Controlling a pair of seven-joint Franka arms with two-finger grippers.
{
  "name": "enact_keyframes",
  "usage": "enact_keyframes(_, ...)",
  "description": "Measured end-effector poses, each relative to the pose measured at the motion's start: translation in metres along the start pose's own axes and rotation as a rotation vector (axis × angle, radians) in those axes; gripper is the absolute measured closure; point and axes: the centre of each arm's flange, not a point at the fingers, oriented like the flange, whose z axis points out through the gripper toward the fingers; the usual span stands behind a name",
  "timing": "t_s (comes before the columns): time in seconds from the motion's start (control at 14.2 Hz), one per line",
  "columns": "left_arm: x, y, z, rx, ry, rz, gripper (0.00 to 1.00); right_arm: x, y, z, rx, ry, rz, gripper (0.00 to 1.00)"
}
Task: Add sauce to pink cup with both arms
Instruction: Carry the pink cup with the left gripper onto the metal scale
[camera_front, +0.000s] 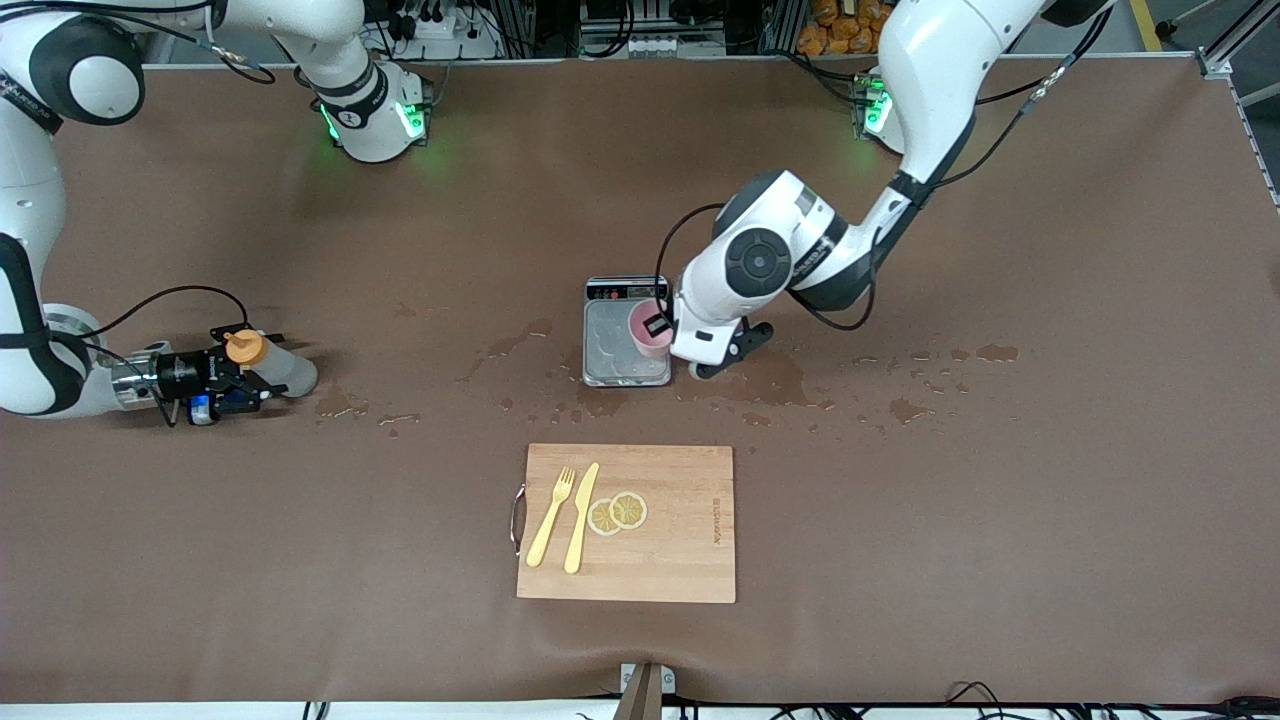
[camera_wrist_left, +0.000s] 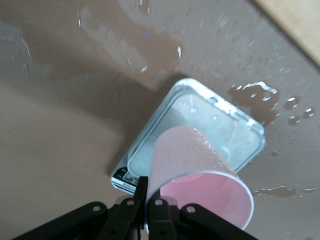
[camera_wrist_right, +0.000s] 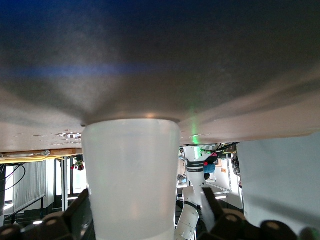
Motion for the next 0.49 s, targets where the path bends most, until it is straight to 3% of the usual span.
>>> enact_keyframes(0.14, -0.007, 0.005, 0.011, 0.006, -0.009, -0.036, 0.96, 0.000, 0.000, 0.000, 0.000, -0.002, 0.001, 0.34)
enact_keyframes(0.21, -0.009, 0.008, 0.014, 0.005, -0.012, -0.050, 0.96, 0.000, 0.000, 0.000, -0.001, -0.004, 0.002, 0.41)
enact_keyframes(0.49, -0.006, 0.013, 0.018, -0.010, -0.015, -0.084, 0.96, -0.001, -0.001, 0.000, -0.002, -0.005, 0.005, 0.52)
